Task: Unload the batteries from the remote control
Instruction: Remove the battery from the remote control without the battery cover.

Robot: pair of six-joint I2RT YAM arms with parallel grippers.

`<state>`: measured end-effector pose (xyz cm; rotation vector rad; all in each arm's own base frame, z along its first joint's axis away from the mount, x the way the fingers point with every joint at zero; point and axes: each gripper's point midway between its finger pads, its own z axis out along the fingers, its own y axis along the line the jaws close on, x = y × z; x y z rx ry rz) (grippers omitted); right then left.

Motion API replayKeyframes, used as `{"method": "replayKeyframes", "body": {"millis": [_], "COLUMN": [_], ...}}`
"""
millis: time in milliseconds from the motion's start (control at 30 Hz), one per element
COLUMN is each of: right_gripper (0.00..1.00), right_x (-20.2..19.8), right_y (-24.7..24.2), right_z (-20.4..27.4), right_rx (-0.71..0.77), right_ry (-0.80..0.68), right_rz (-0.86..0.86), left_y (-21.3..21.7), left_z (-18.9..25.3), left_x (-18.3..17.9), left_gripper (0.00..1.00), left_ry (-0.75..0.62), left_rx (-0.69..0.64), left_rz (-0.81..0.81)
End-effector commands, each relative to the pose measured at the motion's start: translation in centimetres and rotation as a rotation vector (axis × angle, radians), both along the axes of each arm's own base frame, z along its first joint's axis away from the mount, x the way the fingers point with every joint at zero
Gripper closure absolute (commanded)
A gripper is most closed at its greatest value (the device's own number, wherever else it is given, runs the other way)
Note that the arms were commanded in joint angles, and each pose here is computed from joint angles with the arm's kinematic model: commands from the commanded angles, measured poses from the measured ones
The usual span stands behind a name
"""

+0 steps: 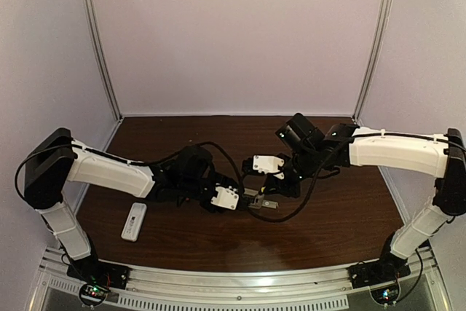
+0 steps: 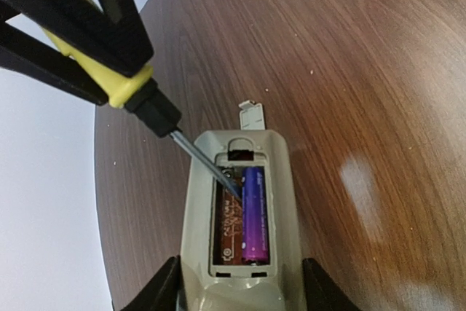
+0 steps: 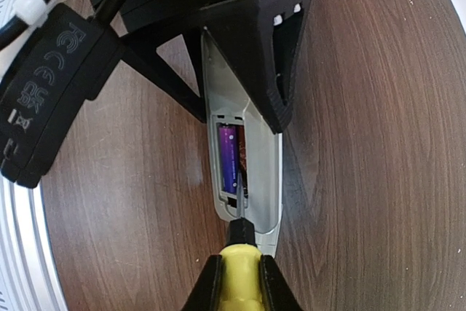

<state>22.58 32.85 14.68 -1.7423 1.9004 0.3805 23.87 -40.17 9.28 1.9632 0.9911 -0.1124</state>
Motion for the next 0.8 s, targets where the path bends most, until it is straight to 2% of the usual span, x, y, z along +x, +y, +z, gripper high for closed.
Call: {"method": "replayKeyframes", "body": {"millis": [0, 400, 767], "right_gripper": [1.0, 1.0, 1.0], "right_x": [-0.5, 0.4, 1.2], "right_y": [1.1, 2.6, 4.0], "right_z": [-0.5, -1.7, -2.7], "right_rx": [0.011, 0.031, 0.039], "right_ry": [0.055, 0.08, 0.098], "right_rz": [0.029, 0.015, 0.007], "left_y": [-1.4, -0.7, 0.4], "left_z": [3.2, 1.3, -0.3], "left_x": [2.4, 3.6, 4.2], "left_gripper": [1.0, 1.0, 1.0], "left_ry": [-0.129, -0.204, -0.218], "left_rx": [-0.073, -0.011, 0.025], "left_rz": [0.014, 0.049, 0.084]}}
